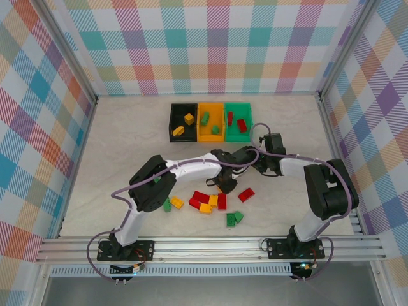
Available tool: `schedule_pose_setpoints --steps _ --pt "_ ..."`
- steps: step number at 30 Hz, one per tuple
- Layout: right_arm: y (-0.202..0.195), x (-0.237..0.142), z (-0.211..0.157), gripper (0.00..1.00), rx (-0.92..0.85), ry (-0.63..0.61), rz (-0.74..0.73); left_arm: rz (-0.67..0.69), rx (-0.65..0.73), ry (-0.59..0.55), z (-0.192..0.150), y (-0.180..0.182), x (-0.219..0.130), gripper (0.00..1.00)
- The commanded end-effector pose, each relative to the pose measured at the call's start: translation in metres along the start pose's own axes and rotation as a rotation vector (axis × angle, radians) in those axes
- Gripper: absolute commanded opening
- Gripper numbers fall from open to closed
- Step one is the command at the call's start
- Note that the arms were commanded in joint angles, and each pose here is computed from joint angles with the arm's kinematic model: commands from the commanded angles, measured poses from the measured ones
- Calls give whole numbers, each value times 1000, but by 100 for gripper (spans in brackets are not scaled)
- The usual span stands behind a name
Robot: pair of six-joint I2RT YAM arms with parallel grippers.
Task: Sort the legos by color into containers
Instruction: Pick up the lego from the center of the table, then place the lego in the container.
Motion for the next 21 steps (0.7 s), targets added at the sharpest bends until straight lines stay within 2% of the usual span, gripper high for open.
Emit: schedule_pose_setpoints --steps 1,7,13,17,21 --pt "7 -5 10 71 -10 -31 25 1 -81 -67 3 14 -19 25" --pt "6 -4 9 71 -9 -27 26 -9 -232 -183 10 43 -44 26" --pt "6 -4 10 71 -9 -27 21 -20 -471 -339 15 100 -85 25" --pt "5 -2 10 71 -10 -23 18 95 -623 -402 18 142 -107 24" --pt "4 -1 10 71 -10 -22 14 109 -692 -427 32 171 -116 22"
Point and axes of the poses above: each hand's point on the last joint's axis, 136 mm out from that joint toward the fingers, its own x axis out along the fingers, its own y axis along the line the jaws close on, z = x × y, the point moved 10 cm from there along -x, back along the fingers, and after that the axes turned 11 degrees about -x, right-handed, at the moved point
